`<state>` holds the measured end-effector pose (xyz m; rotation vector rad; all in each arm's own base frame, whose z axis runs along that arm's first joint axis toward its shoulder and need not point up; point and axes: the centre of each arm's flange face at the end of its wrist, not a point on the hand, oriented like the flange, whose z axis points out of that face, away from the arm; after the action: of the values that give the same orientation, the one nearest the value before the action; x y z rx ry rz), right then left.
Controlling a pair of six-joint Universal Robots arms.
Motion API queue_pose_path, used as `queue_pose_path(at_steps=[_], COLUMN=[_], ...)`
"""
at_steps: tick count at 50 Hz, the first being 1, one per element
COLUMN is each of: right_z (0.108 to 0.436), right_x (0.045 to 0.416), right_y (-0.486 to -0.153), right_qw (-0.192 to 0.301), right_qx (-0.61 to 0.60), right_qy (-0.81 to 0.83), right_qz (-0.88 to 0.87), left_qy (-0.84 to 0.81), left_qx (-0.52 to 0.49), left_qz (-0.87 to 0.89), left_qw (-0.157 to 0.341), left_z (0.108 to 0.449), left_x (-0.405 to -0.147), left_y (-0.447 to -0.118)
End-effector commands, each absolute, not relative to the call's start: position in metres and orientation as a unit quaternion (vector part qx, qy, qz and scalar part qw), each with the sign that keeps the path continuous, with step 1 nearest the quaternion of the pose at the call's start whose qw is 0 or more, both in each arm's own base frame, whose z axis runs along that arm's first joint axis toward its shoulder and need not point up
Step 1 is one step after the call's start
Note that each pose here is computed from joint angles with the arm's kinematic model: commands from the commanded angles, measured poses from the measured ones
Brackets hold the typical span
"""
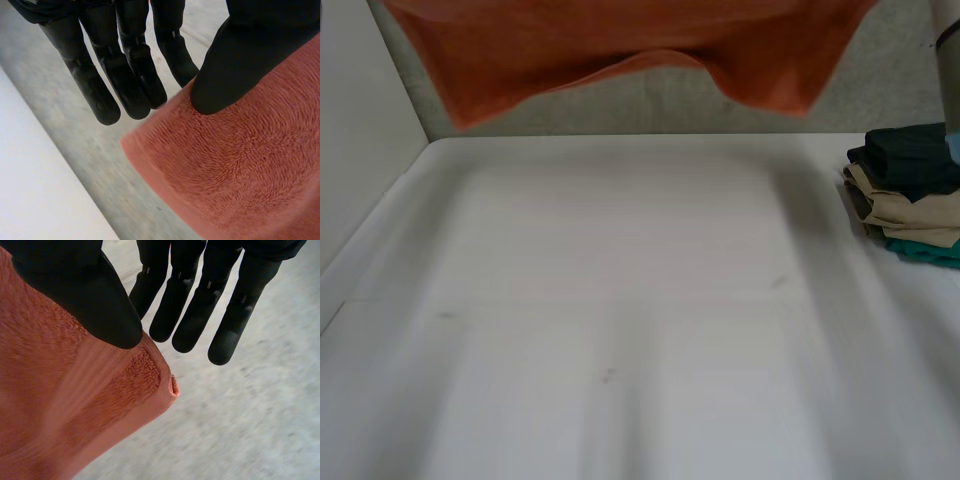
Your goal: Fold the laundry.
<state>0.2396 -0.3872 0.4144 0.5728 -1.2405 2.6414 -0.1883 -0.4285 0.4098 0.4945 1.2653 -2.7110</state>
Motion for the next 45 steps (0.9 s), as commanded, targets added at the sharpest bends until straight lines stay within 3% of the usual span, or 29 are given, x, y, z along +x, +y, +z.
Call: queue_pose_path(at_steps=[1,11,19,24,27,31,34,39,45], right_z=[0.341,0.219,0.165,0.16,0.172,0.185,0.19,0.188,0.177], right_x=[0.241,0.241,0.223,0.206,0.19,0.166,0.155,0.154,0.181], right_y=[-0.393,-0.387,-0.363,-0.338,-0.312,-0.253,-0.234,-0.25,-0.289], right_qw=[0.071,0.069,0.082,0.083,0.086,0.085,0.096,0.103,0.077], right_qx=[0.249,0.34,0.41,0.439,0.461,0.544,0.6,0.589,0.529], right_qy=[-0.521,-0.638,-0.715,-0.754,-0.774,-0.774,-0.736,-0.725,-0.741], right_qz=[0.814,0.688,0.56,0.481,0.425,0.314,0.299,0.34,0.407], left_qy=[0.484,0.594,0.677,0.727,0.749,0.779,0.79,0.758,0.726], left_qx=[0.209,0.306,0.371,0.406,0.431,0.466,0.491,0.533,0.514], left_qz=[-0.849,-0.743,-0.634,-0.553,-0.504,-0.418,-0.366,-0.375,-0.453], left_qw=[0.046,0.029,0.037,0.027,0.028,0.036,0.027,0.029,0.058], left_z=[0.354,0.235,0.171,0.164,0.173,0.189,0.196,0.198,0.191], left_x=[-0.182,-0.183,-0.178,-0.169,-0.159,-0.143,-0.136,-0.138,-0.159], left_y=[-0.427,-0.405,-0.358,-0.312,-0.281,-0.239,-0.218,-0.229,-0.286])
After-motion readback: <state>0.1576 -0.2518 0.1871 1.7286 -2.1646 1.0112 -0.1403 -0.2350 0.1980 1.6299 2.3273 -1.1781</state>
